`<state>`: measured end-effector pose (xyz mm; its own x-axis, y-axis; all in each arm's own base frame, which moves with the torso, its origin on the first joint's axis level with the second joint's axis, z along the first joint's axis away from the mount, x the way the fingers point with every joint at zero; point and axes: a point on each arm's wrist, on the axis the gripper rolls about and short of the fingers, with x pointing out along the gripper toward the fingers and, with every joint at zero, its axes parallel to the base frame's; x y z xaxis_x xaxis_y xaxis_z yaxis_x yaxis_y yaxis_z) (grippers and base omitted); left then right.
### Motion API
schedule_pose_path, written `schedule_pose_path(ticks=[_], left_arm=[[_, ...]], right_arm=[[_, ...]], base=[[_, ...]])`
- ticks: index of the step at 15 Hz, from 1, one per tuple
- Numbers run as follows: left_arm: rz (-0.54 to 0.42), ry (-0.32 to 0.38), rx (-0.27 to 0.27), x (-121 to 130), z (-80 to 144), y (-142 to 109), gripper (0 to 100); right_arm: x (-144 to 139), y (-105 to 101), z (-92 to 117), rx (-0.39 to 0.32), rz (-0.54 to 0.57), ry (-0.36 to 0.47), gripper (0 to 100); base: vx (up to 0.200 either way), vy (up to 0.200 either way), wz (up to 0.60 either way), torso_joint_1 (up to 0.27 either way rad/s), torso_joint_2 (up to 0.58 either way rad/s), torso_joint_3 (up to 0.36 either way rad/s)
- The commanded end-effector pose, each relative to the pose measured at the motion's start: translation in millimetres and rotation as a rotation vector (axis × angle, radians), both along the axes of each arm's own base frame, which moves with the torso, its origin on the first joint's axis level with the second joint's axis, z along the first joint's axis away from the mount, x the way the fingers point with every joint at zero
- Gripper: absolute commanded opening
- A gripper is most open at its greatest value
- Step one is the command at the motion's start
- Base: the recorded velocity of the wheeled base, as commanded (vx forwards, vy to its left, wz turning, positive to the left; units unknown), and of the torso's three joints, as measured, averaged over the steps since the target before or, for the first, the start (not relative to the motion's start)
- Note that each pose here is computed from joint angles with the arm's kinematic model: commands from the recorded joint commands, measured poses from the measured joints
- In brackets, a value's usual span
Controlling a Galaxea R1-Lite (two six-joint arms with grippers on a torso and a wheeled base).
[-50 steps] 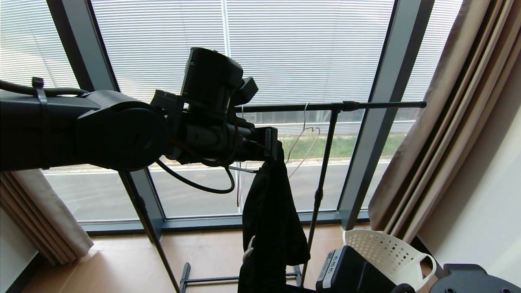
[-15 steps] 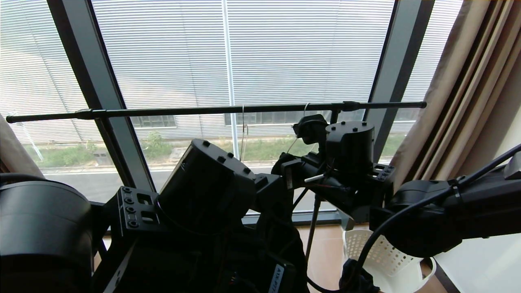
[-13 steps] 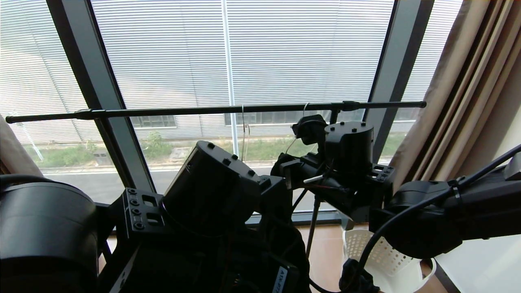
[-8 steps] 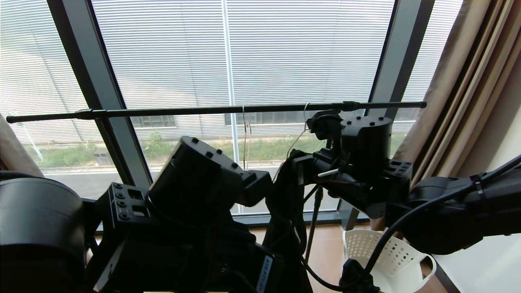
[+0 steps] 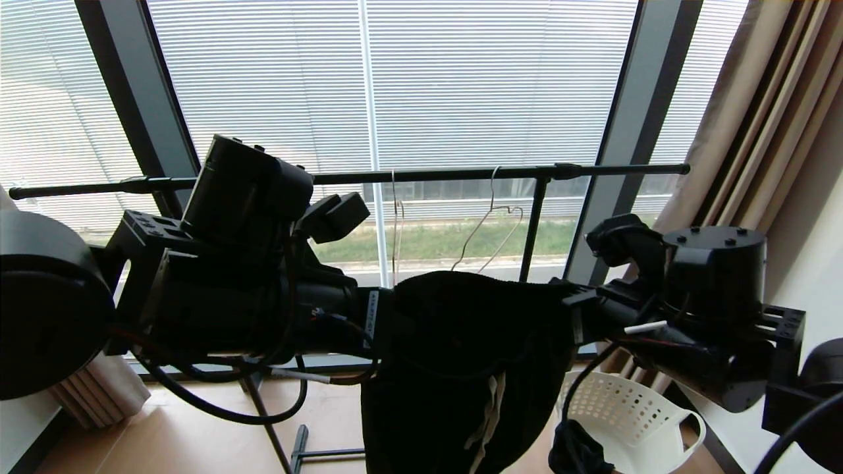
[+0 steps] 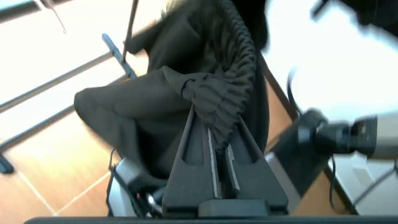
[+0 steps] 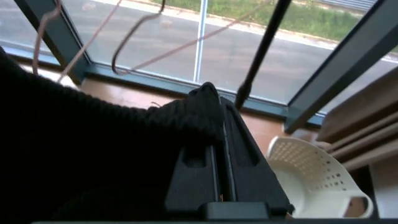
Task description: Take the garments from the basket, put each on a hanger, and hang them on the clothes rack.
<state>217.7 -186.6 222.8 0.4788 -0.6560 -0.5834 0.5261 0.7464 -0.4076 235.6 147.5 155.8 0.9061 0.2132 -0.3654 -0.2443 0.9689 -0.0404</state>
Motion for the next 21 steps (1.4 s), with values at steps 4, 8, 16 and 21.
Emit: schedule_pose_path(ticks=[4, 8, 16, 21], left_arm=[[0.057, -0.045, 0.012, 34, 5, -25, 0], [0.064, -0.046, 0.028, 34, 7, -29, 0], [0.088, -0.096, 0.026, 30, 18, -34, 0], [0.075, -0.098, 0.025, 23, 20, -33, 0]], right_arm=[[-54, -23, -34, -0.117, 0.143, 0.088, 0], [-60, -24, -44, -0.139, 0.240, 0.115, 100], [-66, -24, -48, -0.154, 0.472, 0.085, 100], [-56, -14, -36, -0.112, 0.554, -0.006, 100]], base=[[0.000, 0.000, 0.00, 0.000, 0.00, 0.000], [0.000, 0.000, 0.00, 0.000, 0.00, 0.000], [0.000, 0.000, 0.00, 0.000, 0.00, 0.000], [0.000, 0.000, 0.00, 0.000, 0.00, 0.000]])
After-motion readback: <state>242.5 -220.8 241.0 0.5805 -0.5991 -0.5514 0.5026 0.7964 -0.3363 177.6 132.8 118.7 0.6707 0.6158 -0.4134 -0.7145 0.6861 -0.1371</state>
